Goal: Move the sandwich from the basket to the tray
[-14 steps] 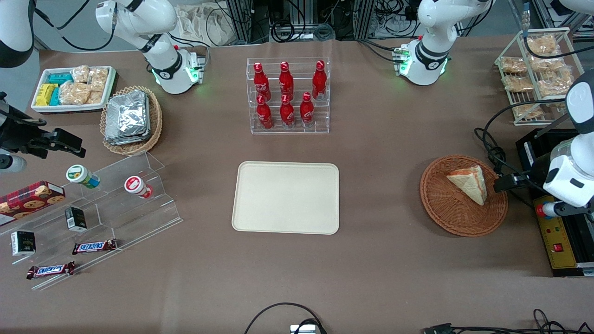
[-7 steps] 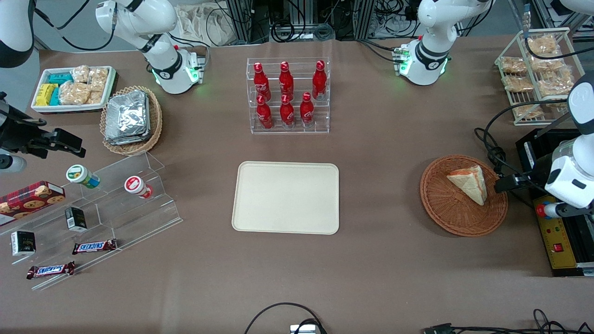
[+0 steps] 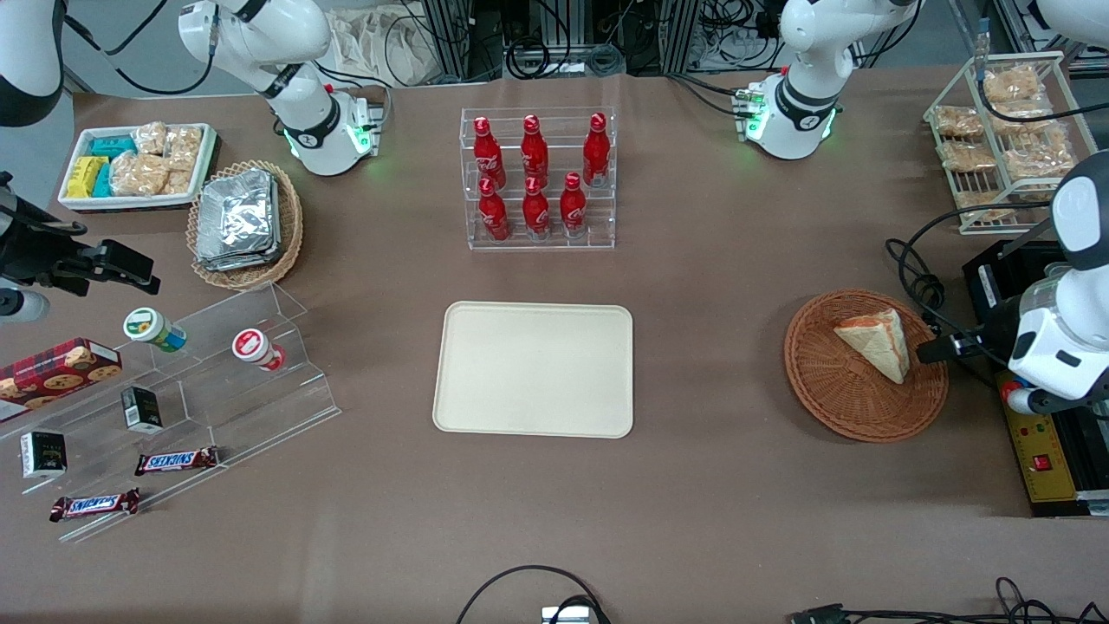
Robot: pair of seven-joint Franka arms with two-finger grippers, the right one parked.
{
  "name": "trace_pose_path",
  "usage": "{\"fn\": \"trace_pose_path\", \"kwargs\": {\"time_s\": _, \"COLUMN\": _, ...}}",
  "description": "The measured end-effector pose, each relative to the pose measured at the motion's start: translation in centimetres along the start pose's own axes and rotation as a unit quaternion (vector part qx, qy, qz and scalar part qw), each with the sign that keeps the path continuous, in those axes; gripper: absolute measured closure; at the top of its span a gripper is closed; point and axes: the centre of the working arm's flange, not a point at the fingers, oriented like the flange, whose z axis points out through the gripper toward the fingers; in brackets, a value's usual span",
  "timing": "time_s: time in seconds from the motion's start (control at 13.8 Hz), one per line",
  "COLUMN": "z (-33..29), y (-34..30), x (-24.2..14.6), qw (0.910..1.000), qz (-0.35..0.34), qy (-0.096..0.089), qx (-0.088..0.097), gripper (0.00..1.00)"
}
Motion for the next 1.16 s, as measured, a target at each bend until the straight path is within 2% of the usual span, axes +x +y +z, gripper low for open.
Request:
{"fn": "trace_pose_path", "kwargs": {"time_s": 0.15, "z": 1.9, "y": 0.1, "x": -0.2, "qw": 0.9973, "qz": -0.071, "qy": -0.014, "qx": 0.005, "gripper": 0.0}}
{"fn": "trace_pose_path", "kwargs": {"time_s": 0.36, "z": 5.8, "y": -0.3, "x": -0.3, "qw": 0.9912, "qz": -0.129, "qy": -0.024, "qx": 0.011, "gripper": 0.0}}
{"fn": "trace_pose_path", "kwargs": {"time_s": 0.73, "z": 13.3, "y": -3.4, "x": 0.0, "qw": 0.979, "qz": -0.202, "qy": -0.026, "qx": 0.01, "gripper": 0.0}}
{"fn": "trace_pose_path", "kwargs": {"time_s": 1.16, "z": 16.2, "y": -3.8, "x": -1.0, "qw": 0.9742, "qz": -0.222, "qy": -0.037, "qx": 0.016, "gripper": 0.0}}
